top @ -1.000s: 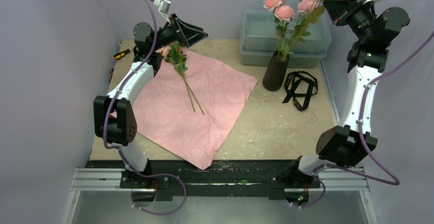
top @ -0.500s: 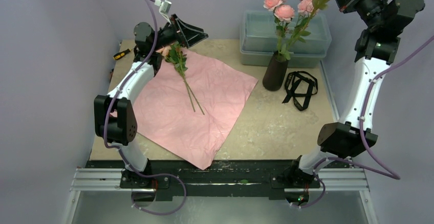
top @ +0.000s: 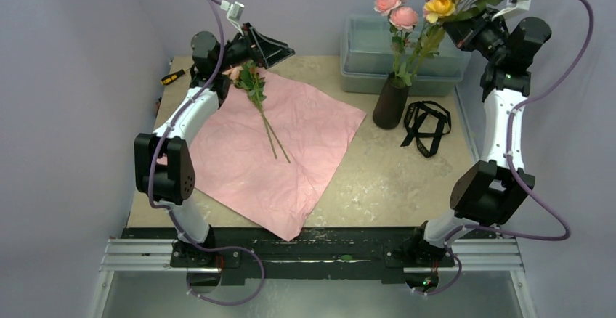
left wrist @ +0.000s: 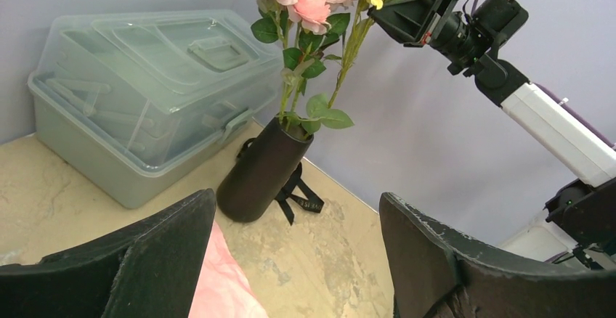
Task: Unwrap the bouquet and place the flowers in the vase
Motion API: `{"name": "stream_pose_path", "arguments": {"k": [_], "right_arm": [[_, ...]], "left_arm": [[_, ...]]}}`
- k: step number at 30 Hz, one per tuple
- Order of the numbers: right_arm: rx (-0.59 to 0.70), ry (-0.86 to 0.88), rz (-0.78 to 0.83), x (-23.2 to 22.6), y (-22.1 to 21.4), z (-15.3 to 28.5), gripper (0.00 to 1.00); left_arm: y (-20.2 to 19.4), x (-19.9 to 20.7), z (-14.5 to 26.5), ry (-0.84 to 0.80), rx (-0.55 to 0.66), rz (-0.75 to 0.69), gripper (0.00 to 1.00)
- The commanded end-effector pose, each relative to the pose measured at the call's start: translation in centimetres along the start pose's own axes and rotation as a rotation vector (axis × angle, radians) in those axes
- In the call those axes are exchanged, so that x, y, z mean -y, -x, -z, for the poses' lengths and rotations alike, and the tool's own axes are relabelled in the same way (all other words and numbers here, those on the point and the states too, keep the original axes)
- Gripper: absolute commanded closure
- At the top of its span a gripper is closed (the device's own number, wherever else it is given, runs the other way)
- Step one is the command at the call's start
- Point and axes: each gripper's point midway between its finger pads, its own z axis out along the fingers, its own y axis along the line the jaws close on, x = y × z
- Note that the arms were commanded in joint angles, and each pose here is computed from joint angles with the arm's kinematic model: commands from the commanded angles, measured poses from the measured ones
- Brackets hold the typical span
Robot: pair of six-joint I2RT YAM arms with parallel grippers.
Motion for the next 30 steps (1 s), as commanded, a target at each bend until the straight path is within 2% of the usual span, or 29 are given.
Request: {"name": "stream_pose_path", "arguments": {"k": [1, 7, 13, 14, 17, 22, 25, 30], "right_arm": [[0.083, 0.032, 0.111, -1.9, 1.6, 0.5, 1.00], [0.026, -0.018, 0.080, 1.0, -2.2, -0.4, 1.00], [0.006, -0.064, 0.042, 2.4, -4.6, -0.4, 1.00], [0.002, -0.066, 0.037, 2.4, -4.9, -0.3, 0.97], [-0.010, -0.079, 0.024, 2.4, -5.6, 0.3, 0.85], [-0.035, -0.098, 0.032, 1.8, -6.0, 1.5, 0.39], [-0.030, -0.136, 0.058, 1.4, -5.5, 2.6, 0.26], [-0.025, -0.146, 0.079, 0.0, -4.8, 4.1, 0.14]], "left_arm": [[0.5, -1.2, 0.5, 0.033, 0.017, -0.016, 0.17], [-0.8, -4.1, 1.2, 0.149, 0.004, 0.008, 0.17], [-2.2, -8.4, 2.8, 0.370, -0.010, -0.012, 0.19], [-2.4, -9.2, 3.2, 0.414, -0.010, -0.016, 0.19], [-3.5, -11.8, 4.8, 0.564, -0.024, -0.012, 0.22], [-4.7, -14.9, 7.4, 0.754, -0.036, -0.020, 0.23], [-5.2, -16.3, 8.9, 0.859, -0.049, -0.035, 0.26], [-6.8, -18.7, 11.9, 1.037, -0.100, -0.031, 0.32]]}}
